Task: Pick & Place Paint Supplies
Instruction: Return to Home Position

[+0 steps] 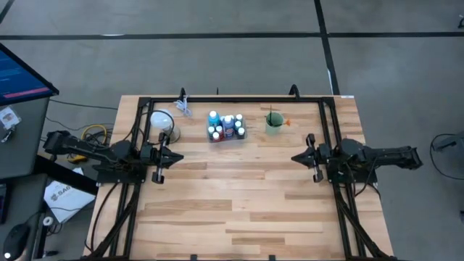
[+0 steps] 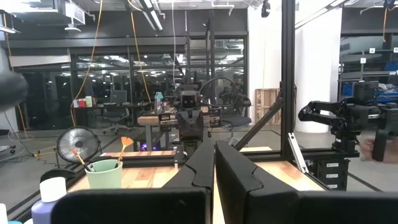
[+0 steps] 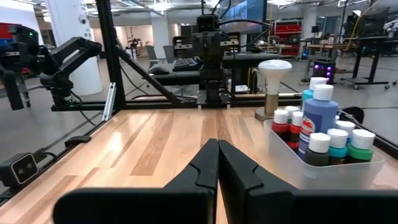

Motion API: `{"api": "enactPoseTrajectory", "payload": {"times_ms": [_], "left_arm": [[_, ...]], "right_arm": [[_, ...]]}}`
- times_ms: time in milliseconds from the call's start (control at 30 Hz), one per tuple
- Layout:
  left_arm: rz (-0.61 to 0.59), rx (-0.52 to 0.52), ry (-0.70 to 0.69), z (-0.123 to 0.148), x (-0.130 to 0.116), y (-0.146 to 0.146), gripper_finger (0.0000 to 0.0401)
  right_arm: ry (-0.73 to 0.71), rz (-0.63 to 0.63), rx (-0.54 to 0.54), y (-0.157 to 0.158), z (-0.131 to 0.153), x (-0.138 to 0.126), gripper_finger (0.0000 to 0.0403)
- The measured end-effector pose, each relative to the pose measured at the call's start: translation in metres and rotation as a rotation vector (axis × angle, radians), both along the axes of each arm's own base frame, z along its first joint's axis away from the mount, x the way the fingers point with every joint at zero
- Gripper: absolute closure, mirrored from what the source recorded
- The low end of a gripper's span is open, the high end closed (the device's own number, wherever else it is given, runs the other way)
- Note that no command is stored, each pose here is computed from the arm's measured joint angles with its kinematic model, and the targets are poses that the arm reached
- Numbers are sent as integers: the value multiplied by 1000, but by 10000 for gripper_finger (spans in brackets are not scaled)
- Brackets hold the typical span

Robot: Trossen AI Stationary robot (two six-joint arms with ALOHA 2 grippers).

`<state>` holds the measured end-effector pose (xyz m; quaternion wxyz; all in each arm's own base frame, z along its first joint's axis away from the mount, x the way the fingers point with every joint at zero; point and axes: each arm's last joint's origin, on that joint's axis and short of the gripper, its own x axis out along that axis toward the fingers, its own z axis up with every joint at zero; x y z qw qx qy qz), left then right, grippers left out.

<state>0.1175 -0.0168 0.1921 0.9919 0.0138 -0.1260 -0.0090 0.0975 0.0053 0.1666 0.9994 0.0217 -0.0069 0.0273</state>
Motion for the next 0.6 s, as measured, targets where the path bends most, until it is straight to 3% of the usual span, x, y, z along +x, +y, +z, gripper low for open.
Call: {"api": "enactPoseTrajectory", "payload": {"times_ms": [600], "left_arm": [[0, 0, 0, 0, 0, 0, 399]], "right_arm": [[2, -4, 2, 0, 0, 0, 392]]}}
